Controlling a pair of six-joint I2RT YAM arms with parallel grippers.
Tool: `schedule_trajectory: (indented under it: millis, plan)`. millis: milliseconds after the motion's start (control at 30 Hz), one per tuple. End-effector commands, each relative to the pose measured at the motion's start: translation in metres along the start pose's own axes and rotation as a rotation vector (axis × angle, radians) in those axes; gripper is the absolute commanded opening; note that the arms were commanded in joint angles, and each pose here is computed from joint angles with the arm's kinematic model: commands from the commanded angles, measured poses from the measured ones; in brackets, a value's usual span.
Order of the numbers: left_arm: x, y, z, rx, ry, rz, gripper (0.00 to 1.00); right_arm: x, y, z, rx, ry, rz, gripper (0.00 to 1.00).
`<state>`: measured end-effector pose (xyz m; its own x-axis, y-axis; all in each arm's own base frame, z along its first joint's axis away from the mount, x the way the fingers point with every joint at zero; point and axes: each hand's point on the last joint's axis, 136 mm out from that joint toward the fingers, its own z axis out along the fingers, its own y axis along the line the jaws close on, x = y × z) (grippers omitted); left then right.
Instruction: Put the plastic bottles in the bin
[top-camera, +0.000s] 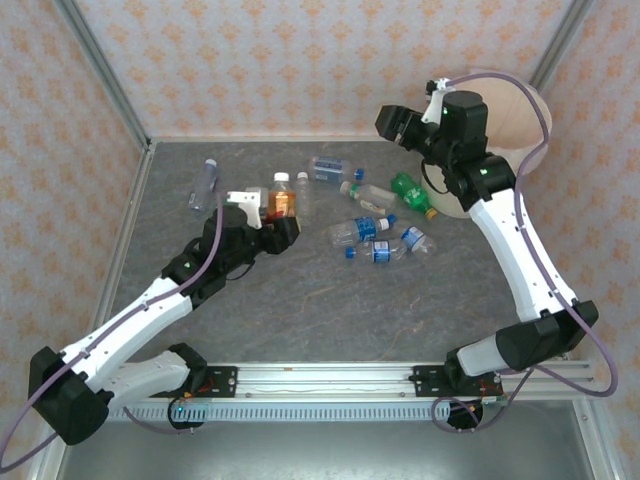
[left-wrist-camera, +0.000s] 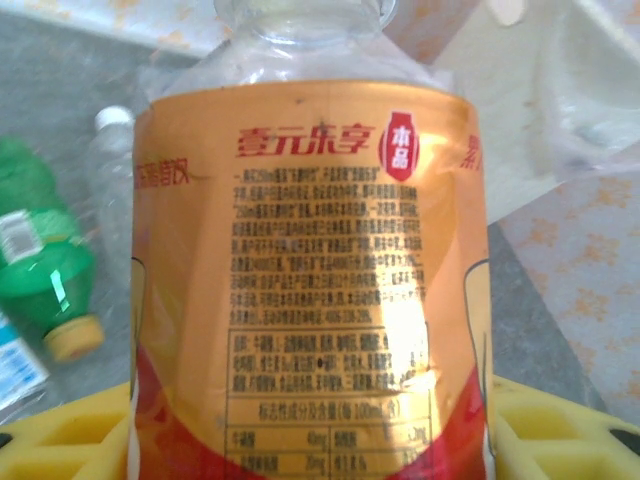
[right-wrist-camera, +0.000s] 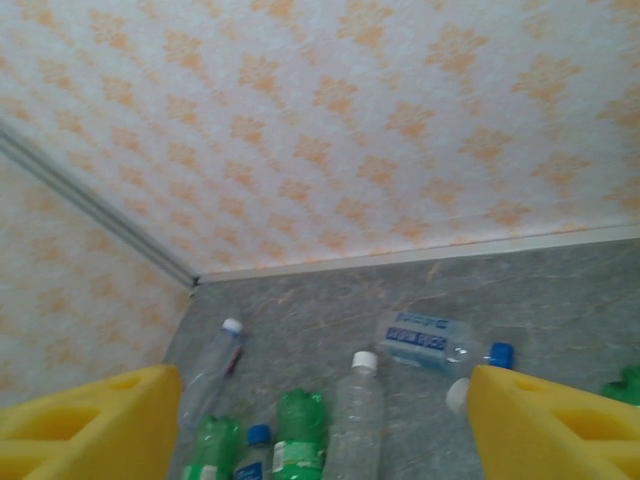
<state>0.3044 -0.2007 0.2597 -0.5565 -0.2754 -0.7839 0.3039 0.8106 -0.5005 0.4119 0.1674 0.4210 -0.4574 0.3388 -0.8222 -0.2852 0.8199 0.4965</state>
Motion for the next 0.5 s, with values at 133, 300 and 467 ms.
schedule_trajectory:
  millis: [133,300,467]
  plan:
    - [-0.038,-0.047,0.014,0.058,-0.119,0.135,0.57,0.016,0.045,0.001,-0.199,0.125,0.018,0.63]
    - [-0.046,-0.066,0.021,0.077,-0.131,0.178,0.57,0.036,0.062,0.006,-0.249,0.199,0.003,0.53]
    - [-0.041,-0.073,0.03,0.079,-0.108,0.207,0.57,0.056,0.09,0.012,-0.322,0.271,-0.017,0.52]
